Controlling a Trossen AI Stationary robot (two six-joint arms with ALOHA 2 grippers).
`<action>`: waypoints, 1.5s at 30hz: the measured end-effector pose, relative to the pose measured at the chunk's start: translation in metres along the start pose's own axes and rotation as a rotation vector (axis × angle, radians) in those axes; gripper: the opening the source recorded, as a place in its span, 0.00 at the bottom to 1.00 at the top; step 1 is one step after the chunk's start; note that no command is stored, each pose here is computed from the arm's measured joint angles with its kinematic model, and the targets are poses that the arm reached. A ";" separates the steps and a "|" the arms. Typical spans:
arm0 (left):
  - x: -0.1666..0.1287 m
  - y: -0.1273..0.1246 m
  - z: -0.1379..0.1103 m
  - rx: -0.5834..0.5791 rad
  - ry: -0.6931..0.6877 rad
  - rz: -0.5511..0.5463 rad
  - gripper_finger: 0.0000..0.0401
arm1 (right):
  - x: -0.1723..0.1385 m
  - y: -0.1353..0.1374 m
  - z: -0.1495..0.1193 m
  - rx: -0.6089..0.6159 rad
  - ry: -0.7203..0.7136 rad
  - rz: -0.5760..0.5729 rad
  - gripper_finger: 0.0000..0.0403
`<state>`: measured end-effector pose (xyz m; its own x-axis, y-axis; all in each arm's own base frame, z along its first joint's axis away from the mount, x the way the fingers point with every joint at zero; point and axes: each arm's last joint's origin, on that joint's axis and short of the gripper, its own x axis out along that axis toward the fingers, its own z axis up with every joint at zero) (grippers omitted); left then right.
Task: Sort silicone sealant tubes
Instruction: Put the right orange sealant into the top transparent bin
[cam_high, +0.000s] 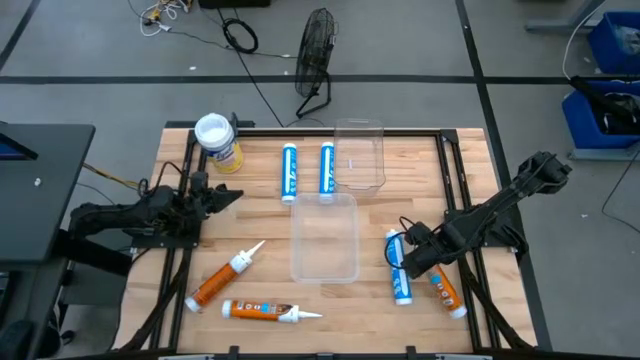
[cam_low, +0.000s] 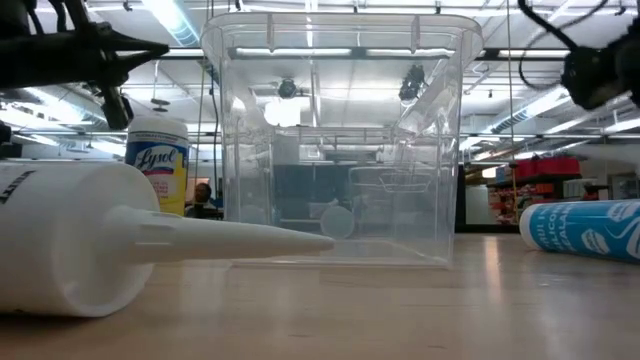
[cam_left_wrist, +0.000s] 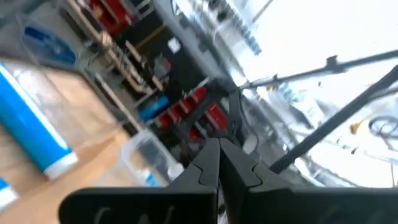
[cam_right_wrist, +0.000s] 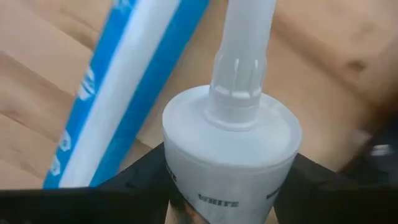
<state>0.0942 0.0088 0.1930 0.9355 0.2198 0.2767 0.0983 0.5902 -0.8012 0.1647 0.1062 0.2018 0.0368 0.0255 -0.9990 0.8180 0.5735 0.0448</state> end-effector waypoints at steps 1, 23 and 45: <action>0.000 -0.001 0.001 -0.004 -0.014 -0.010 0.01 | -0.006 0.000 0.001 0.000 -0.022 -0.006 0.52; 0.019 -0.073 0.051 0.259 -0.124 -0.091 0.34 | -0.102 0.009 0.036 -0.052 -0.390 0.012 0.52; 0.112 -0.117 0.061 0.609 0.030 0.020 0.42 | -0.187 0.004 0.071 -0.120 -0.886 -0.002 0.52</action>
<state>0.1664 0.0113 0.3502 0.9453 0.2187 0.2421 -0.1232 0.9264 -0.3558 0.2020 0.0454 0.3889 0.5061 -0.5894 -0.6297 0.7549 0.6558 -0.0070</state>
